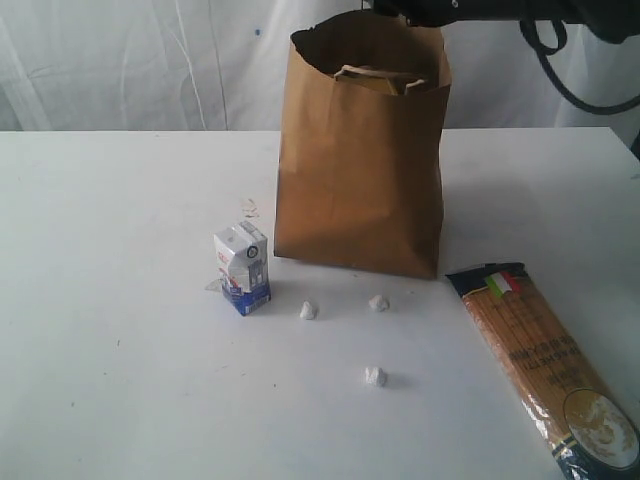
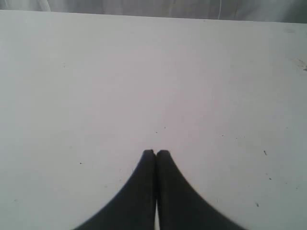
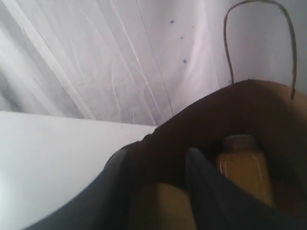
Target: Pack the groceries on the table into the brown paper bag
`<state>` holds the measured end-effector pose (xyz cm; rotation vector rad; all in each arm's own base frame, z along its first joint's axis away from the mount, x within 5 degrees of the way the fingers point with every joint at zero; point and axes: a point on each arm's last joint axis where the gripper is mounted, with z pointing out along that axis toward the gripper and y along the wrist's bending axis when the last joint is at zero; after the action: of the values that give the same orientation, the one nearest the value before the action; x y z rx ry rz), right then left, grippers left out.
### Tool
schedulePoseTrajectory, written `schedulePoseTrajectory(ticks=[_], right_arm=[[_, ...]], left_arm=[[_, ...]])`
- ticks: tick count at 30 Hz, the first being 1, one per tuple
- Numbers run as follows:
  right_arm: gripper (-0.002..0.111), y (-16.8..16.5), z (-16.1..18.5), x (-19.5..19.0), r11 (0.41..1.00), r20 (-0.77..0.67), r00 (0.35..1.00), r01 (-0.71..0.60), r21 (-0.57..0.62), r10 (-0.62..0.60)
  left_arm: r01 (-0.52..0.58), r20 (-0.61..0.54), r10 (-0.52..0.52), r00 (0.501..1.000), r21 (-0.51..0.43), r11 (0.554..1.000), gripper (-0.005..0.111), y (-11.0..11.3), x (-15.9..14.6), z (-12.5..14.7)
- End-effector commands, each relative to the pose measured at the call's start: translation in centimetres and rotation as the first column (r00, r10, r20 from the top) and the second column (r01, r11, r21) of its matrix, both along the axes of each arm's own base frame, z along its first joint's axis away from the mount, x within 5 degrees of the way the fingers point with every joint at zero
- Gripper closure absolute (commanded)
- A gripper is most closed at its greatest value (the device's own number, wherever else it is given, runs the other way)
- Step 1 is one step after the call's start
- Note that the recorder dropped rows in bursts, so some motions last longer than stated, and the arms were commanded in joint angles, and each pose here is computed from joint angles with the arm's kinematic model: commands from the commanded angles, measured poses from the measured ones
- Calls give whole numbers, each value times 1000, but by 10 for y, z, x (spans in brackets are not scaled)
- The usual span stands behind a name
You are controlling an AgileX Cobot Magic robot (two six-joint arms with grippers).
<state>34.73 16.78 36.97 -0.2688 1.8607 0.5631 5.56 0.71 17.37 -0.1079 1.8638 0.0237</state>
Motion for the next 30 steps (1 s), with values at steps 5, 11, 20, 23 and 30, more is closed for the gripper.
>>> schedulePoseTrajectory(ticks=[5,11,20,23,30], right_arm=[[90,-19,30,-44,918,30,987,-136,-371,158],[108,-48,68,-90,858,91,985,-80,-508,146],[108,-78,48,-156,786,-294,950,-261,-561,105],[108,-78,9,-161,762,-439,893,-352,-544,98],[108,-55,-78,-161,819,-509,828,-450,-357,234]], left_arm=[[8,6,-8,1000,6,1000,107,0,0,0],[8,6,-8,1000,6,1000,107,0,0,0],[8,6,-8,1000,6,1000,107,0,0,0],[8,6,-8,1000,6,1000,107,0,0,0],[8,6,-8,1000,6,1000,107,0,0,0]])
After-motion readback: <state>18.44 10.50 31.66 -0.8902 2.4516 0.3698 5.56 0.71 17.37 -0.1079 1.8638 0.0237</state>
